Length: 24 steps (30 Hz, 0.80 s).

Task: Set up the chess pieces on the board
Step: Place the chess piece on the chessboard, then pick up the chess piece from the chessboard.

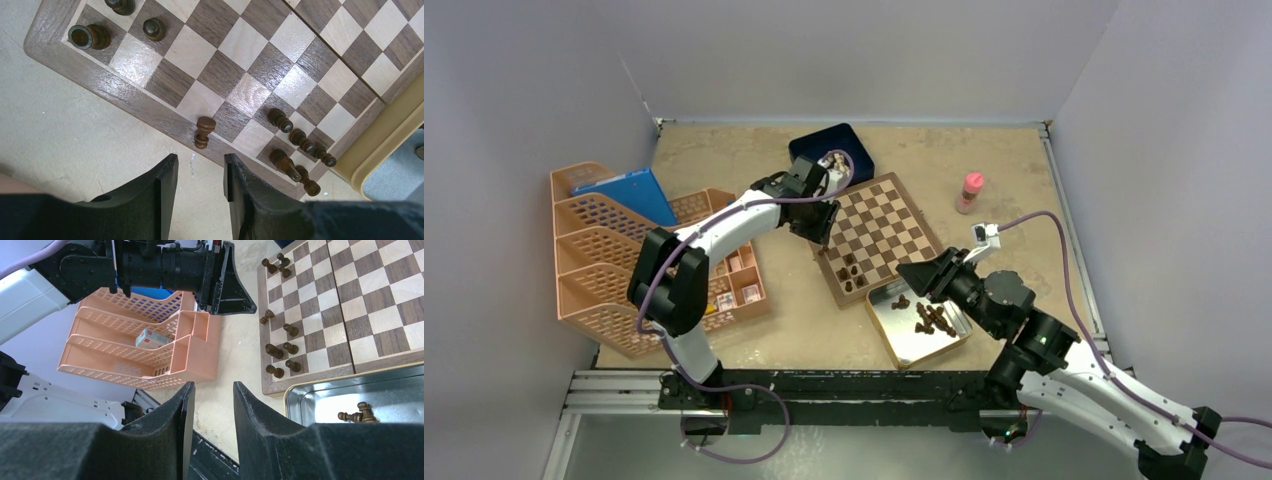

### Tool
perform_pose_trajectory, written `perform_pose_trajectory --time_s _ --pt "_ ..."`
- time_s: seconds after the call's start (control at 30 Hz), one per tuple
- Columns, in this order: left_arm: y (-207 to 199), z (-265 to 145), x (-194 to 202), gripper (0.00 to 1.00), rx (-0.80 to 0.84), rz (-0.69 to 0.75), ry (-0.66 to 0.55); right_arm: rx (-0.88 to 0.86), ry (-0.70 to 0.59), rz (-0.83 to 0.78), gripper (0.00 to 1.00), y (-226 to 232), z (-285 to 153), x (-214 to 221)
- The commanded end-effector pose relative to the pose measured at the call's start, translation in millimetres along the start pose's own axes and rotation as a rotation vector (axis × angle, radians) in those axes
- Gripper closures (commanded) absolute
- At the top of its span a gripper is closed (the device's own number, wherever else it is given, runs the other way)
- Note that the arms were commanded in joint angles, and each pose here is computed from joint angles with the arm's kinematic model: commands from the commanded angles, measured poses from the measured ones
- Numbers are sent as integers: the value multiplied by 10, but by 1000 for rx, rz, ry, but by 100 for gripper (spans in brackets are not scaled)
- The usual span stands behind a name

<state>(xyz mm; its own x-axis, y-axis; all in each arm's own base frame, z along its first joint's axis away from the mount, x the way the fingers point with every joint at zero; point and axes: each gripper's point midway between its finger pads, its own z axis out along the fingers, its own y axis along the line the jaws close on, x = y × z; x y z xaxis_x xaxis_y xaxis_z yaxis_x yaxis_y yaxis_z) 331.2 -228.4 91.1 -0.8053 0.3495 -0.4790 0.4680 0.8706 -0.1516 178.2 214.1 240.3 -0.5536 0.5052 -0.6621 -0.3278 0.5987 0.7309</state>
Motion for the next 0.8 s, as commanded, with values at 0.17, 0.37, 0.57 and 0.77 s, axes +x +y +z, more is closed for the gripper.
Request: perform_pose_trajectory --time_s 0.17,0.37,0.57,0.77 --pt "-37 83 -229 62 32 21 -46 -73 -50 -4 63 241 -29 -191" --pt "-13 213 -276 64 19 11 -26 -74 -53 -4 63 248 -31 -200" --pt "12 331 -208 68 13 7 7 -69 -63 -5 63 249 -48 -233" --pt "20 417 -150 69 15 12 32 -68 -66 -3 63 244 -52 -237"
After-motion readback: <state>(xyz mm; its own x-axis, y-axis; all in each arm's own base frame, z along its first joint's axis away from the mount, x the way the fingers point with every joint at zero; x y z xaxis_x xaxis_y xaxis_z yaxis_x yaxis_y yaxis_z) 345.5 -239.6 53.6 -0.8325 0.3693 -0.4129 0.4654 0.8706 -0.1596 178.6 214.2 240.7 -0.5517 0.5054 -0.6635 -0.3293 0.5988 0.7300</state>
